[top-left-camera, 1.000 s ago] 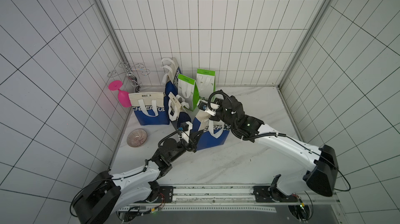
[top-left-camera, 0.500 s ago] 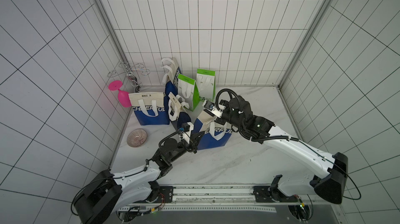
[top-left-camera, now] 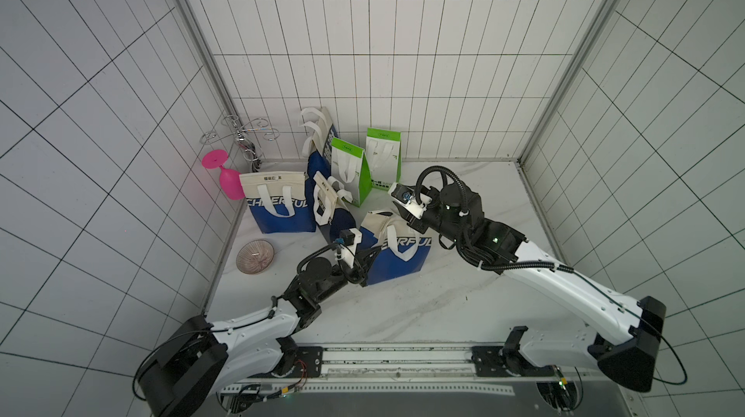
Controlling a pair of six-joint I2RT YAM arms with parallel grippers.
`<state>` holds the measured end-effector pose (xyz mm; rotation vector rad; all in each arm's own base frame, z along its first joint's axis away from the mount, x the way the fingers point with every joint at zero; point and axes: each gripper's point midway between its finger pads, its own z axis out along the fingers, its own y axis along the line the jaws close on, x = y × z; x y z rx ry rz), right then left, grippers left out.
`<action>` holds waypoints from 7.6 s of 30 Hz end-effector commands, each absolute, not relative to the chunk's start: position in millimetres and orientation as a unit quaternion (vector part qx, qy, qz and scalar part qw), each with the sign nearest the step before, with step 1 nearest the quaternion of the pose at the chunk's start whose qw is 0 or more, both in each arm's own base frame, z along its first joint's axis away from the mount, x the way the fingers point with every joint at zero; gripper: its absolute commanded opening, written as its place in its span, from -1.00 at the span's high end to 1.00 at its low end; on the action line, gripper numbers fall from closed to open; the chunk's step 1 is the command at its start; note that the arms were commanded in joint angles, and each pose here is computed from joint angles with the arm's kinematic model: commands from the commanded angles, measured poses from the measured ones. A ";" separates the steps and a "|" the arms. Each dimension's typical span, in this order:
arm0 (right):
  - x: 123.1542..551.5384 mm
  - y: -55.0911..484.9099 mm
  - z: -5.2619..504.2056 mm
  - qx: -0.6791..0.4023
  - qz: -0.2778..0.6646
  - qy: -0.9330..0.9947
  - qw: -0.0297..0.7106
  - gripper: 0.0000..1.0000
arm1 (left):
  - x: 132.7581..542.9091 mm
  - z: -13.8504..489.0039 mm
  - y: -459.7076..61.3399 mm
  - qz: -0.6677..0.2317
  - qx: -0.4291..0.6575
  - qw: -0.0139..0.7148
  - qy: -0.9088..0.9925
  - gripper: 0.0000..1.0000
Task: Open the takeout bag
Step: Open the takeout bag at the center of the board, then move the takeout bag to the corner of the board.
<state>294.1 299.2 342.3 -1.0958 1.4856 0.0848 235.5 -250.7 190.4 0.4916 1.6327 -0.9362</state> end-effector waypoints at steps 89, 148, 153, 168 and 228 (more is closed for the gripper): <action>341.1 270.5 430.7 -0.624 -0.213 0.529 0.534 1.00 | 234.2 163.3 -255.4 -0.383 0.222 0.527 0.725 1.00; 283.3 222.8 269.3 -0.348 0.210 0.774 0.486 -0.62 | 239.8 158.5 -252.5 -0.371 0.207 0.516 0.744 0.97; 300.0 221.9 247.3 -0.333 0.213 0.788 0.471 -0.66 | 239.4 156.9 -253.4 -0.371 0.208 0.513 0.745 0.86; 300.6 247.8 242.3 -0.357 0.306 0.767 0.436 0.33 | 239.1 159.9 -250.4 -0.367 0.207 0.520 0.743 0.31; 591.2 -174.3 292.1 0.126 -0.137 0.750 0.635 1.00 | 246.3 156.9 -231.0 -0.326 0.176 0.541 0.755 -0.43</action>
